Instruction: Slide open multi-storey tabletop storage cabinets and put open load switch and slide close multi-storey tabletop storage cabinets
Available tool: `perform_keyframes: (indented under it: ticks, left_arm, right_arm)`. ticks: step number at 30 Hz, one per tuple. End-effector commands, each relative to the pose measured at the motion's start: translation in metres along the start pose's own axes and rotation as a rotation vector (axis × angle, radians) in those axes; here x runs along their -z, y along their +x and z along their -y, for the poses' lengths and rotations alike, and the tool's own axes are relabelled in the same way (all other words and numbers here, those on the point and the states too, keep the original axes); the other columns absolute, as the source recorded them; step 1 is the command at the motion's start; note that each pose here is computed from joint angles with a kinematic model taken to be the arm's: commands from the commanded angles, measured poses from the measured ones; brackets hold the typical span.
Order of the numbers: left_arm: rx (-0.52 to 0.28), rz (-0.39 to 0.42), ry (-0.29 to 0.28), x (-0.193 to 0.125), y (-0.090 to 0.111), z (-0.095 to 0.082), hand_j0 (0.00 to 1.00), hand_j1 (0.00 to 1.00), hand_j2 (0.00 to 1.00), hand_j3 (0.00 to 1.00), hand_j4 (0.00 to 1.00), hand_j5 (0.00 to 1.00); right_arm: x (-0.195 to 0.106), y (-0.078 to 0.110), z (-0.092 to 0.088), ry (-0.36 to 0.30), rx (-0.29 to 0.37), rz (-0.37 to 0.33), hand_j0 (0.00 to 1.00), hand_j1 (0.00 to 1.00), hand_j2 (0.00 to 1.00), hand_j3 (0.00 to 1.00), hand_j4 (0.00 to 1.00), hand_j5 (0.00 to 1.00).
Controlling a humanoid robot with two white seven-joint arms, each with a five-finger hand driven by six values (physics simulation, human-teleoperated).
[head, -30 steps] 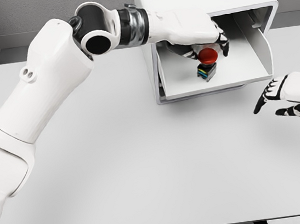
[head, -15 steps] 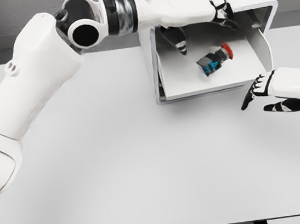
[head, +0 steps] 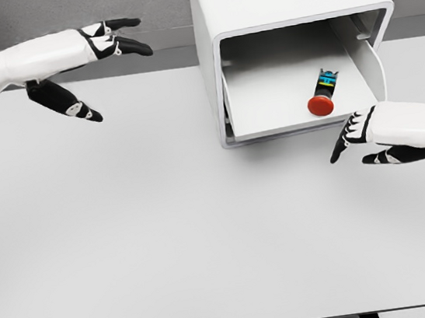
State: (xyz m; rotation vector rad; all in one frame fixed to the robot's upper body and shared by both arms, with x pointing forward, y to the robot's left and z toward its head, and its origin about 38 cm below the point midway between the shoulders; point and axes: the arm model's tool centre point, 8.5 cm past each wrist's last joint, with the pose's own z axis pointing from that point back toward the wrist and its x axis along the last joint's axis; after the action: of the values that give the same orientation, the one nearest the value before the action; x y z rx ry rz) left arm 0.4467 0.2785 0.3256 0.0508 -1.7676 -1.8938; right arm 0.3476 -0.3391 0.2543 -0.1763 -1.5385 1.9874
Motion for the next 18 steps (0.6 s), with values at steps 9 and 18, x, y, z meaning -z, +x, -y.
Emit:
perform_keyframes:
  ticks: [9, 18]
  left_arm:
    - [-0.031, -0.050, -0.158, 0.006, -0.012, 0.066, 1.00, 1.00, 1.00, 1.00, 1.00, 1.00]
    - [-0.030, -0.054, -0.163, 0.005, -0.012, 0.068, 1.00, 1.00, 1.00, 1.00, 1.00, 1.00]
  right_arm:
    - [0.013, -0.008, -0.003, -0.005, -0.018, -0.016, 0.65, 0.65, 0.65, 0.65, 0.65, 0.65]
    - [0.025, -0.028, 0.000, -0.019, 0.001, -0.040, 0.67, 0.67, 0.67, 0.67, 0.67, 0.67]
